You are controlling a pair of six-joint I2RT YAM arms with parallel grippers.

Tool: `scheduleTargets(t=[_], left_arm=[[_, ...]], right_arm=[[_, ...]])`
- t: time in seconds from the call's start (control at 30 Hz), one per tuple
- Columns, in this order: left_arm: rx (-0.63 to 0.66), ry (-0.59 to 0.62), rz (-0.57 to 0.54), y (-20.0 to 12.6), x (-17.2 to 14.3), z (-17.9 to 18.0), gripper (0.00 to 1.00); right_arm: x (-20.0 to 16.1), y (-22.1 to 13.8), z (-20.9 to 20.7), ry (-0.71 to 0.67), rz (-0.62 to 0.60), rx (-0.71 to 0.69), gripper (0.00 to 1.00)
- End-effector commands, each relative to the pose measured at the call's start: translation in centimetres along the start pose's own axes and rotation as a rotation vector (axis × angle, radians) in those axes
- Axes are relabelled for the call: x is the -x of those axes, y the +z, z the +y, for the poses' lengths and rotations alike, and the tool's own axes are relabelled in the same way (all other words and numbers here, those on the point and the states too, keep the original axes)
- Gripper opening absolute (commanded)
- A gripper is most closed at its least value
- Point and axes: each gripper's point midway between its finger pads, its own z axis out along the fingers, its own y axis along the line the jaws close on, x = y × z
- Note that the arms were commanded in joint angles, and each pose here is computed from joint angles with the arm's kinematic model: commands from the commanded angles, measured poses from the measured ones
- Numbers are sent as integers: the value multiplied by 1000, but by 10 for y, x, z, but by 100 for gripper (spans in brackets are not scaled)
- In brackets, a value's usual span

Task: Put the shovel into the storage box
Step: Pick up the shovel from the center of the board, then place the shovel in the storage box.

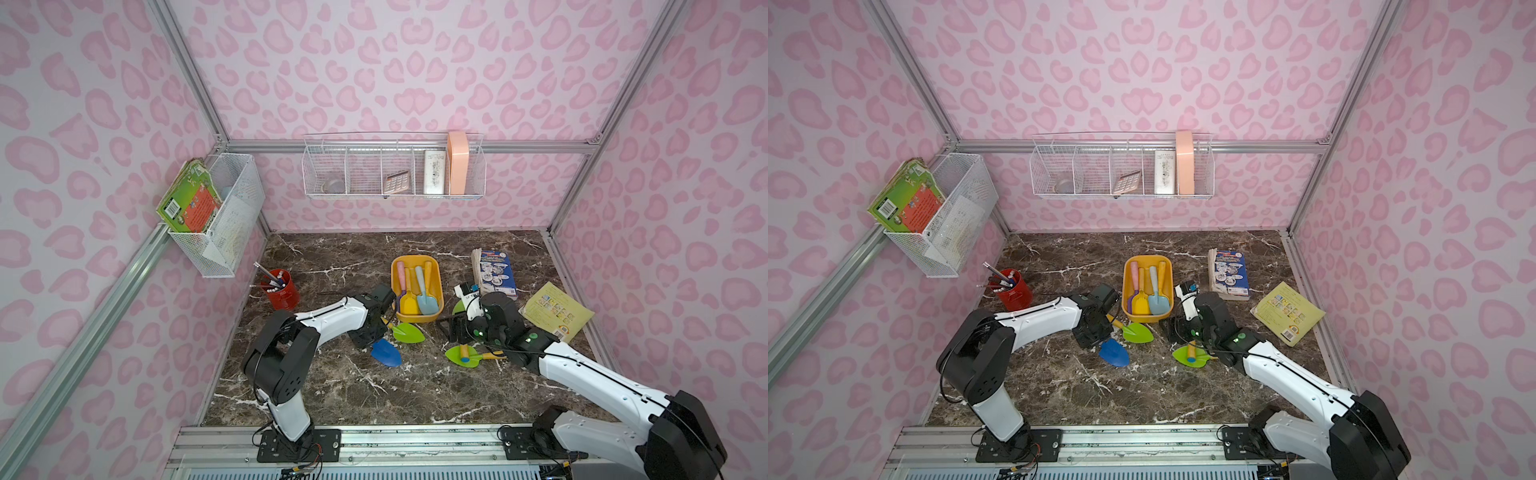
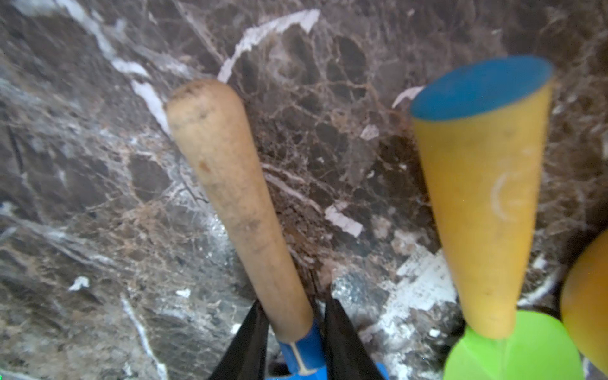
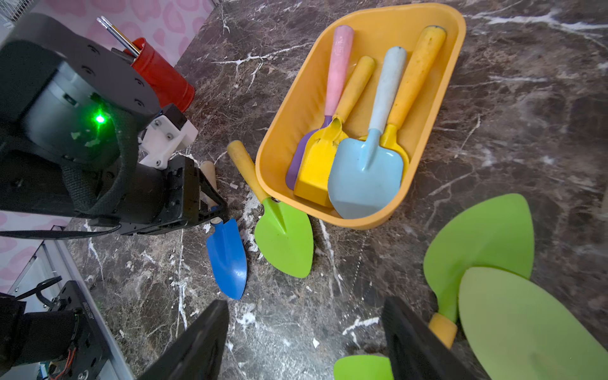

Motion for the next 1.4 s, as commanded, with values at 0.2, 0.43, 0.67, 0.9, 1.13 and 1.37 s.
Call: scheduleTargets(t=[0.2, 0.43, 0.67, 0.9, 1.13, 1.37], left_arm=[[22, 29, -25, -5, 3, 11, 22], [4, 49, -50, -23, 6, 16, 14], [-56, 112, -75, -52, 11, 12, 13], [-105, 246, -75, -85, 14, -5, 13], [-185, 333, -80, -112, 16, -40, 13], [-236, 430, -77, -128, 12, -82, 13]], right_arm=[[2, -1, -2, 6, -16, -4, 76], [2, -2, -2, 12, -22, -5, 76], [5, -3, -1, 9, -28, 0, 76], [11, -6, -1, 0, -44, -4, 76], [13, -11, -2, 4, -52, 2, 76], [12, -17, -3, 9, -59, 3, 76]])
